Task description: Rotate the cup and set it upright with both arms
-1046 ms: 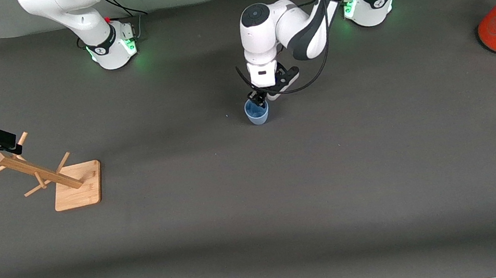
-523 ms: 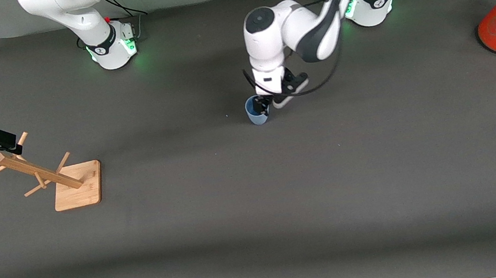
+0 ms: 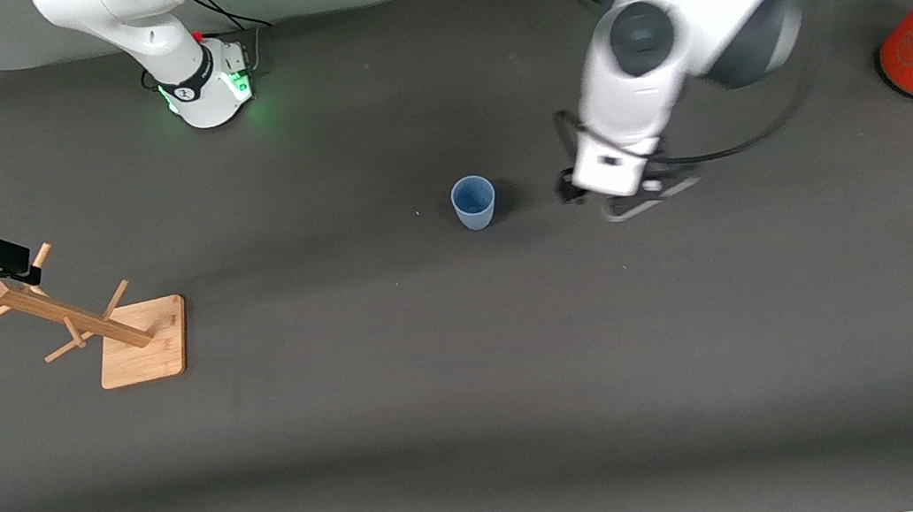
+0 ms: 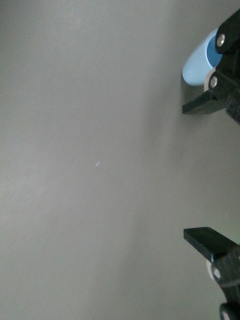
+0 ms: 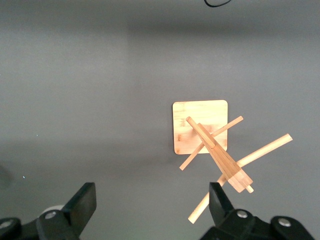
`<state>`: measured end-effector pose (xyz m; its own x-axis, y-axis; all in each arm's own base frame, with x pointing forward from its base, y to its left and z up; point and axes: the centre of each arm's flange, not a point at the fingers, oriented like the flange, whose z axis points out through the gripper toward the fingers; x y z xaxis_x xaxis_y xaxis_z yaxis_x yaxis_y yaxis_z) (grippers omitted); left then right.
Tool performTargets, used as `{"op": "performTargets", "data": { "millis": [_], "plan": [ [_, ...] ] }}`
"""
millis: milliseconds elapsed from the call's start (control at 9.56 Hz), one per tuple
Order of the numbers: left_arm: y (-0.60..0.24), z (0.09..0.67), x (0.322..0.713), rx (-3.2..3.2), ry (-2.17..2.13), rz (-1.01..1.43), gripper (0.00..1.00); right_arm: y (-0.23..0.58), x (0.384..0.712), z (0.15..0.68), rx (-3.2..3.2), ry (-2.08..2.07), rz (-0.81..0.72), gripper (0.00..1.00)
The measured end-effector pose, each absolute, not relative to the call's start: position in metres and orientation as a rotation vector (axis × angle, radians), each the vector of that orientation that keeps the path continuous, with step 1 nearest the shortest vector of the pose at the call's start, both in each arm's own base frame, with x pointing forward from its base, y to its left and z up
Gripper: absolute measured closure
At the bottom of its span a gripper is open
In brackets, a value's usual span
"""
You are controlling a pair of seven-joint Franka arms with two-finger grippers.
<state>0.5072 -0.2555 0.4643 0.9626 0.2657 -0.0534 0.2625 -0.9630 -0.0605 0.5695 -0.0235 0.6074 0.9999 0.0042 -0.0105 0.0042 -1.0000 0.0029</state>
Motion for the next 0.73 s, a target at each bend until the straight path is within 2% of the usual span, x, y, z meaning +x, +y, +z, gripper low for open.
{"op": "performTargets", "data": {
  "millis": [209,418,732],
  "plan": [
    [-0.151,0.515,0.519,-3.101,-0.231,0.119,0.00,-0.024,0.570,0.607,3.139,0.006,-0.017,0.00],
    [-0.063,0.564,0.507,-3.097,-0.096,0.073,0.00,-0.024,0.570,0.607,3.139,0.005,-0.017,0.00],
    [-0.020,0.612,0.477,-3.111,-0.019,-0.023,0.00,-0.024,0.570,0.607,3.139,0.005,-0.017,0.00]
  ]
}}
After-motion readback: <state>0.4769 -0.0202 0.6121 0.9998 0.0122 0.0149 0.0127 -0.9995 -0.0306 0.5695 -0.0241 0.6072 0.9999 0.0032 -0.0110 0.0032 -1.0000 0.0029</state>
